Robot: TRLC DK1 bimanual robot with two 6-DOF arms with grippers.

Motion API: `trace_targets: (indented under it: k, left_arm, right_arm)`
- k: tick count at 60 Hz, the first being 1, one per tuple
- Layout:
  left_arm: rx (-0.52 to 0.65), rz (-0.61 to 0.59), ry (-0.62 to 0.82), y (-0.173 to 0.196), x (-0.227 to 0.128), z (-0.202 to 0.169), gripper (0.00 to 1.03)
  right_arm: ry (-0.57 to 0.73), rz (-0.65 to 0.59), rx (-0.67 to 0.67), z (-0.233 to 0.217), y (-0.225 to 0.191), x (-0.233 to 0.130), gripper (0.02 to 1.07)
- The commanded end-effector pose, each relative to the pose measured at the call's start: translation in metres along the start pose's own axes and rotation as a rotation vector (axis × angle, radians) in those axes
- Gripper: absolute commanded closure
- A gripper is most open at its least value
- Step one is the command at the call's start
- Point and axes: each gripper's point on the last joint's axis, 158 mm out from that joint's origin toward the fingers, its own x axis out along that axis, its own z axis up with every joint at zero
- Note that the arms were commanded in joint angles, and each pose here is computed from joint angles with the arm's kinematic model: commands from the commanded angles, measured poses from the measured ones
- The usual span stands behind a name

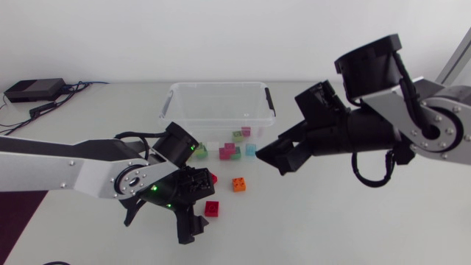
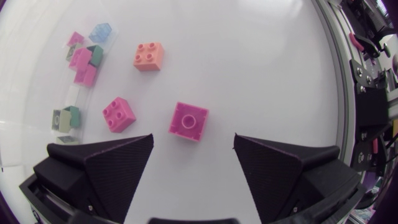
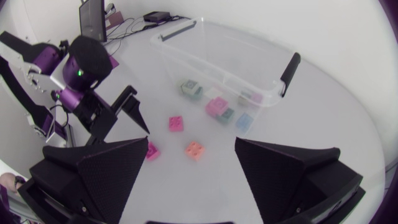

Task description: Pick up the duplo bricks and place them in the container

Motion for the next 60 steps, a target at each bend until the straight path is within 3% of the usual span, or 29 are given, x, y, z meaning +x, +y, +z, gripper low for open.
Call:
trace_targets:
  k: [1,8,14,19,27,32,33,36,53,60]
  left_arm:
    - [0.051,-0.005,-0.007,0.007,0.004,0.008,0.14]
    - [0.078,-0.02,0.009,0.007,0.014,0.006,0.14]
    - [0.109,-0.031,0.015,0.005,0.02,0.005,0.24]
    - [0.141,-0.036,-0.009,0.002,0.025,0.009,0.39]
    - [0.157,-0.017,-0.034,0.005,0.028,0.014,0.48]
    - [0.172,-0.024,-0.032,0.003,0.031,0.013,0.62]
    - [0.182,-0.031,-0.032,0.001,0.032,0.012,0.72]
    - [0.201,-0.039,-0.032,-0.001,0.033,0.011,0.84]
    - [0.194,-0.04,-0.032,-0.006,0.028,0.007,0.89]
    - [0.162,0.018,-0.09,-0.002,-0.008,0.017,0.91]
  right_arm:
    - [0.06,0.029,-0.037,-0.033,0.009,0.005,0.06]
    - [0.106,0.052,-0.051,-0.057,0.018,0.01,0.06]
    - [0.129,0.073,-0.086,-0.072,0.027,0.013,0.06]
    - [0.141,0.081,-0.11,-0.08,0.032,0.015,0.06]
    - [0.17,0.083,-0.125,-0.096,0.037,0.019,0.06]
    - [0.184,0.081,-0.121,-0.103,0.036,0.02,0.06]
    - [0.185,0.081,-0.121,-0.105,0.036,0.021,0.06]
    - [0.184,0.081,-0.121,-0.107,0.036,0.022,0.06]
    - [0.187,0.022,-0.047,-0.11,0.033,0.038,0.07]
    - [0.234,-0.016,0.053,-0.116,0.031,0.057,0.07]
